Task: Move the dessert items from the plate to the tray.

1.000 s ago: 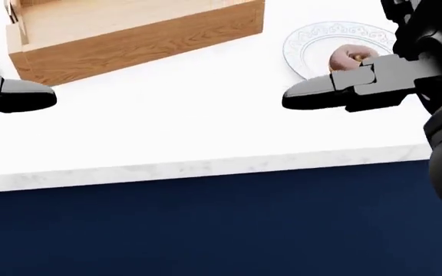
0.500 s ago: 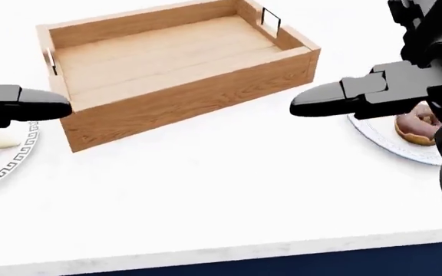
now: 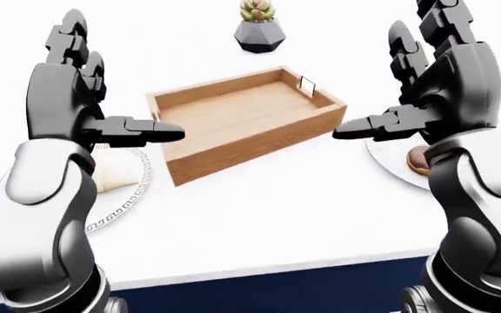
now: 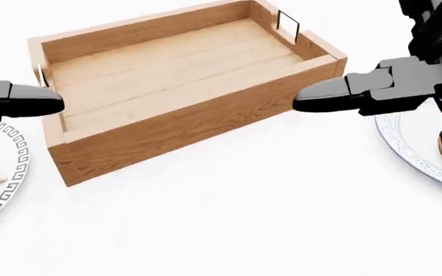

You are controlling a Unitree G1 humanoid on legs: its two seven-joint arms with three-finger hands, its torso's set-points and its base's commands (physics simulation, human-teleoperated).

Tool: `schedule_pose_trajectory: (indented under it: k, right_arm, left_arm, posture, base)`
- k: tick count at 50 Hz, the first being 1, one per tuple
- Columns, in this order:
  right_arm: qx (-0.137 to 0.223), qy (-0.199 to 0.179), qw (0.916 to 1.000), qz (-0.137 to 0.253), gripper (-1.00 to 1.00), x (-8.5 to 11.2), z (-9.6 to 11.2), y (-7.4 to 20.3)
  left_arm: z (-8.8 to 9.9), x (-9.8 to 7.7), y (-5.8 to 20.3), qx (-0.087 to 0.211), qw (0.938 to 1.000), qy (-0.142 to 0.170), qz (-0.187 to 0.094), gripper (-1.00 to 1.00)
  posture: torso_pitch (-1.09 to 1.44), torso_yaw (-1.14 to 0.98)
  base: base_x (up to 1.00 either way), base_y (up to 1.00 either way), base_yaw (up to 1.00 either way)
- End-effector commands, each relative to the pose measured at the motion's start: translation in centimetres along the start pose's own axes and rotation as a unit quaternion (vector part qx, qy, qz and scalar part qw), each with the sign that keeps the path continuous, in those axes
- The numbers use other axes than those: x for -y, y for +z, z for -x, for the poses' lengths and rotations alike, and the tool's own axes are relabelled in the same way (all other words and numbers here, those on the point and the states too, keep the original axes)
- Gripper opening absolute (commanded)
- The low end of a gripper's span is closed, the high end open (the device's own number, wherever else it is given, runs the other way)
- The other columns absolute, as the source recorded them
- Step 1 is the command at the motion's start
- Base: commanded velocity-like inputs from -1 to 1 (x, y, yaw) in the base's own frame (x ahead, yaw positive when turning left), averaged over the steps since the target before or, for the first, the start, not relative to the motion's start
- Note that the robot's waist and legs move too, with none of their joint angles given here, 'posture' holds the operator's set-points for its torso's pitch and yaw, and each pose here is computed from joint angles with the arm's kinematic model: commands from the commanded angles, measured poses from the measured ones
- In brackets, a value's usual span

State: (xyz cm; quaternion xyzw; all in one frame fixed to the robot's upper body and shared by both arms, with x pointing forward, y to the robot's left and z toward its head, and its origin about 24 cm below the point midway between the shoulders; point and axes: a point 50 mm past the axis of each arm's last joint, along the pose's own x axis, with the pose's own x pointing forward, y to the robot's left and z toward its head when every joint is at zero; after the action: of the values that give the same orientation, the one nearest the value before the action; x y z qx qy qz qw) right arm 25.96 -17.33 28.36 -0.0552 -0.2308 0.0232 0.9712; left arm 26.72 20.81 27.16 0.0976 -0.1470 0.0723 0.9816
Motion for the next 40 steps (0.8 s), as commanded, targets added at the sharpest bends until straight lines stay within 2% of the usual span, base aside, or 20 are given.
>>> schedule_pose_trajectory:
  k: [1,7,8,14,19,23,26,29,30,32,33,34,35,36,37,38,39,40]
  right_arm:
    - [0.031,-0.002,0.9995,0.01,1.0,0.1,0.1,1.2]
    - [0.027,0.0,0.9993,0.025,1.0,0.1,0.2,1.1]
    - [0.03,-0.006,0.9995,0.012,1.0,0.2,0.2,1.1]
    - [0.015,-0.016,0.9996,0.017,1.0,0.6,0.2,0.7]
    - [-0.003,-0.03,0.9987,0.041,1.0,1.7,-0.2,0.6]
    - [-0.02,-0.041,0.996,0.077,1.0,3.1,-0.6,1.1]
    - [-0.042,-0.049,0.9912,0.115,1.0,4.7,-1.0,1.7]
    - [-0.081,-0.067,0.9829,0.151,1.0,6.6,-1.5,1.6]
    - [-0.085,-0.056,0.9808,0.166,1.0,7.0,-1.9,1.8]
    - [-0.102,-0.066,0.9754,0.184,1.0,8.2,-3.2,2.0]
    - [-0.101,-0.06,0.9745,0.191,1.0,8.2,-3.5,2.1]
    - [-0.111,-0.064,0.9691,0.21,1.0,8.7,-4.3,1.8]
    - [-0.13,-0.07,0.9672,0.206,1.0,9.1,-4.8,1.4]
    - [-0.124,-0.063,0.9667,0.215,1.0,9.3,-5.5,1.3]
    - [-0.143,-0.073,0.9618,0.221,1.0,9.8,-5.8,0.7]
    - [-0.141,-0.07,0.9619,0.224,1.0,10.1,-6.2,0.5]
    - [-0.149,-0.079,0.9556,0.241,1.0,10.7,-6.6,0.4]
    - [-0.166,-0.078,0.9531,0.241,1.0,11.1,-6.7,0.1]
  left_arm:
    - [0.1,-0.2,1.6,0.041,0.9991,0.005,-0.005,1.0]
    - [0.1,-0.2,1.6,0.04,0.9992,0.004,-0.005,1.0]
    - [0.2,-0.3,1.6,0.041,0.9991,0.005,-0.005,1.0]
    - [0.2,-0.3,1.5,0.04,0.9992,0.004,-0.007,1.0]
    - [0.3,-0.2,1.3,0.039,0.9992,0.004,-0.006,1.0]
    - [0.4,-0.4,1.3,0.039,0.9992,0.004,-0.006,1.0]
    - [0.5,-0.4,1.2,0.038,0.9992,0.005,-0.007,1.0]
    - [0.5,-0.4,1.3,0.037,0.9993,0.003,-0.007,1.0]
    - [0.4,-0.4,1.3,0.037,0.9993,0.004,-0.008,1.0]
    - [0.4,-0.5,1.3,0.036,0.9993,0.006,-0.007,1.0]
    - [0.4,-0.5,1.3,0.036,0.9993,0.006,-0.007,1.0]
    - [0.3,-0.5,1.3,0.037,0.9993,0.005,-0.006,1.0]
    - [0.3,-0.5,1.4,0.037,0.9993,0.005,-0.007,1.0]
    - [0.3,-0.6,1.4,0.037,0.9993,0.005,-0.005,1.0]
    - [0.3,-0.6,1.5,0.038,0.9993,0.005,-0.006,1.0]
    - [0.3,-0.6,1.5,0.039,0.9992,0.004,-0.006,1.0]
    - [0.3,-0.7,1.5,0.038,0.9992,0.005,-0.006,1.0]
    - [0.3,-0.8,1.5,0.038,0.9993,0.006,-0.005,1.0]
  posture:
    - [0.0,0.0]
    - [0.0,0.0]
    - [0.0,0.0]
    - [0.0,0.0]
    - [0.0,0.0]
    - [0.0,0.0]
    - [0.0,0.0]
    - [0.0,0.0]
    - [0.0,0.0]
    - [0.0,0.0]
    - [0.0,0.0]
    - [0.0,0.0]
    - [0.0,0.0]
    - [0.0,0.0]
    - [0.0,0.0]
    - [0.0,0.0]
    - [0.0,0.0]
    - [0.0,0.0]
  base:
    - [0.0,0.0,0.0]
    - [0.0,0.17,0.0]
    - [0.0,0.25,0.0]
    - [0.0,0.0,0.0]
    - [0.0,0.0,0.0]
    - [0.0,0.0,0.0]
    - [0.0,0.0,0.0]
    - [0.0,0.0,0.0]
    - [0.0,0.0,0.0]
    - [0.0,0.0,0.0]
    - [0.0,0.0,0.0]
    - [0.0,0.0,0.0]
    - [0.0,0.0,0.0]
    - [0.0,0.0,0.0]
    - [0.0,0.0,0.0]
    - [0.0,0.0,0.0]
    - [0.0,0.0,0.0]
    - [0.0,0.0,0.0]
